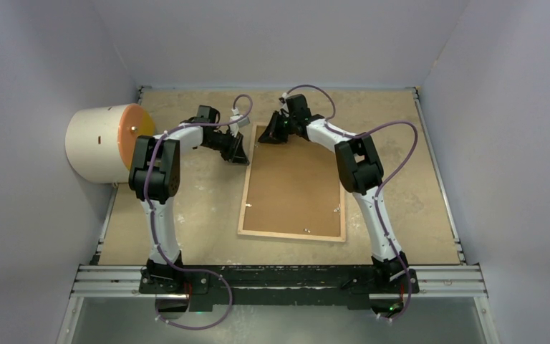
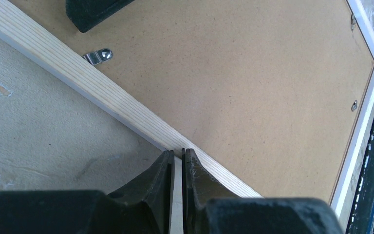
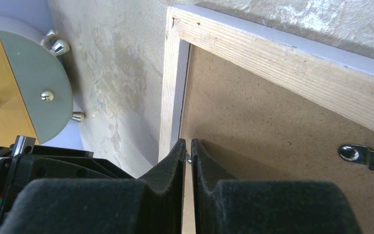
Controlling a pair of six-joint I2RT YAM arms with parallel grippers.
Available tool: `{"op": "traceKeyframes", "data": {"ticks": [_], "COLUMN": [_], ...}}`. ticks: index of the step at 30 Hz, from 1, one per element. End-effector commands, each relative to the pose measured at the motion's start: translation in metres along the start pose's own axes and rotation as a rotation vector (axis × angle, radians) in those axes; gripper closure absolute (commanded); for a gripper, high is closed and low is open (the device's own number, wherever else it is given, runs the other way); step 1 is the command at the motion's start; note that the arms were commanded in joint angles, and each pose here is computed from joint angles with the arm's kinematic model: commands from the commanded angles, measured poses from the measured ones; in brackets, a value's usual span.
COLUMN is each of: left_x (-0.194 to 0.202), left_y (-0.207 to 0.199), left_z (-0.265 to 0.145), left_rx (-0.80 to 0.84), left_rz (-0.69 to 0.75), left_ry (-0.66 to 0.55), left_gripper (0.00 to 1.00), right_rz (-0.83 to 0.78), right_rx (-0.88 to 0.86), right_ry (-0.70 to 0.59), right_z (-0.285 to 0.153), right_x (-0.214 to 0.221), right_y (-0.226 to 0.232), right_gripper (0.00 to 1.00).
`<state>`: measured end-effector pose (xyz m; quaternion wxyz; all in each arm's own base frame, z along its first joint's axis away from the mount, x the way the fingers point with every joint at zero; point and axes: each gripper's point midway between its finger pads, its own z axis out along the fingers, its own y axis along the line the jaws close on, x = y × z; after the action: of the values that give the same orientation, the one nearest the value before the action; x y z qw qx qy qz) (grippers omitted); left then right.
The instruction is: Put the photo into the frame
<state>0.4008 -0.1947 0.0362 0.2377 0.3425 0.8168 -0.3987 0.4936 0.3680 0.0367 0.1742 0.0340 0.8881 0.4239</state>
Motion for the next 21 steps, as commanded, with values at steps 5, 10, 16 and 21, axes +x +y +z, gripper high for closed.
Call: {"op": "traceKeyframes", "data": {"ticks": [5, 10, 16, 21], "left_x": [0.025, 0.027, 0.027, 0.027], "left_y": [-0.004, -0.004, -0.003, -0.002], "left_z": [0.007, 0.007, 0.008, 0.008], "left_rx": [0.005, 0.006, 0.005, 0.006], "left_rz": [-0.007, -0.009, -0.006, -0.005], "left_ry": [0.067, 0.071, 0.071, 0.07], "left_gripper": [0.89, 0.89, 0.9, 0.9], "right_rz": [-0.043, -0.052, -0.041, -0.016], "right_rx": [0.018, -0.002, -0.021, -0.052], "right_ry": [0.042, 0.067, 0.083, 0.098], "right_z": [0.006, 0.011, 0.011, 0.009], "right_x": [0.017, 0.028, 0.031, 0.033], "right_y": [0.004, 0.009, 0.014, 0.021], "right_gripper": [0.9, 0.91, 0.92, 0.92]}}
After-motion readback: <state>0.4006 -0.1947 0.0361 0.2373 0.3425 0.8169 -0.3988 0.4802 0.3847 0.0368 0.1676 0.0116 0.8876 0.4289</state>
